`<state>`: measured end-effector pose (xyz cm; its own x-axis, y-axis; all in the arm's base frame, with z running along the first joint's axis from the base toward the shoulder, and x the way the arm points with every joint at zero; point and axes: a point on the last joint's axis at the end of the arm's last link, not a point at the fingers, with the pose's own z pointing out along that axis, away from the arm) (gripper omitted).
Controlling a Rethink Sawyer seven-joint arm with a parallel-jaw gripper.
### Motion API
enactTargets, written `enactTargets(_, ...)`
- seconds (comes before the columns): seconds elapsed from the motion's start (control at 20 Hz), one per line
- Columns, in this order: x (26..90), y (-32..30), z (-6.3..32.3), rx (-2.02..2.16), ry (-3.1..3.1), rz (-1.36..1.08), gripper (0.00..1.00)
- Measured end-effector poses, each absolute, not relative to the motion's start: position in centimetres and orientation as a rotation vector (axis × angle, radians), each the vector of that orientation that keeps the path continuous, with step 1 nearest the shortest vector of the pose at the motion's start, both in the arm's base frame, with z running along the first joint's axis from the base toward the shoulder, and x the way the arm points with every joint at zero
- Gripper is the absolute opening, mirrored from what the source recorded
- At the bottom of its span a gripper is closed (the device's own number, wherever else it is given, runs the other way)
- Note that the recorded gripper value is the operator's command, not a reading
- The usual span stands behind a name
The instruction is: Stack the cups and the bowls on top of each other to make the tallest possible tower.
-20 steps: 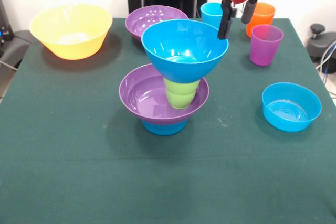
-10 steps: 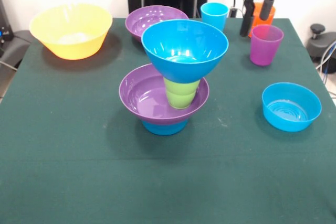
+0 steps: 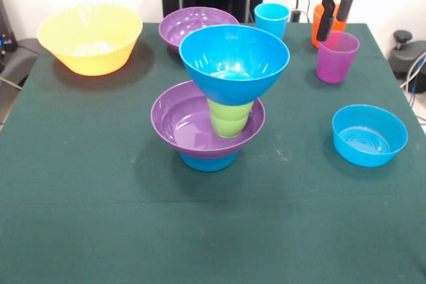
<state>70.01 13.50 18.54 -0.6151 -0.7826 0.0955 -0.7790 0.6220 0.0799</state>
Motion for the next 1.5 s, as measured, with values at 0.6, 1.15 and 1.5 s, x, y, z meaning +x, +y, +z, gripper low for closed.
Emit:
enactTargets(0.6,67.1,15.4,17.2,1.36,-2.638,-0.061,1.0)
enactTargets(1.15,66.7,17.8,15.3,1.409,-2.647,-0.076,1.0)
enactTargets(1.5,66.0,17.5,13.1,1.396,-2.638,-0.093,1.0)
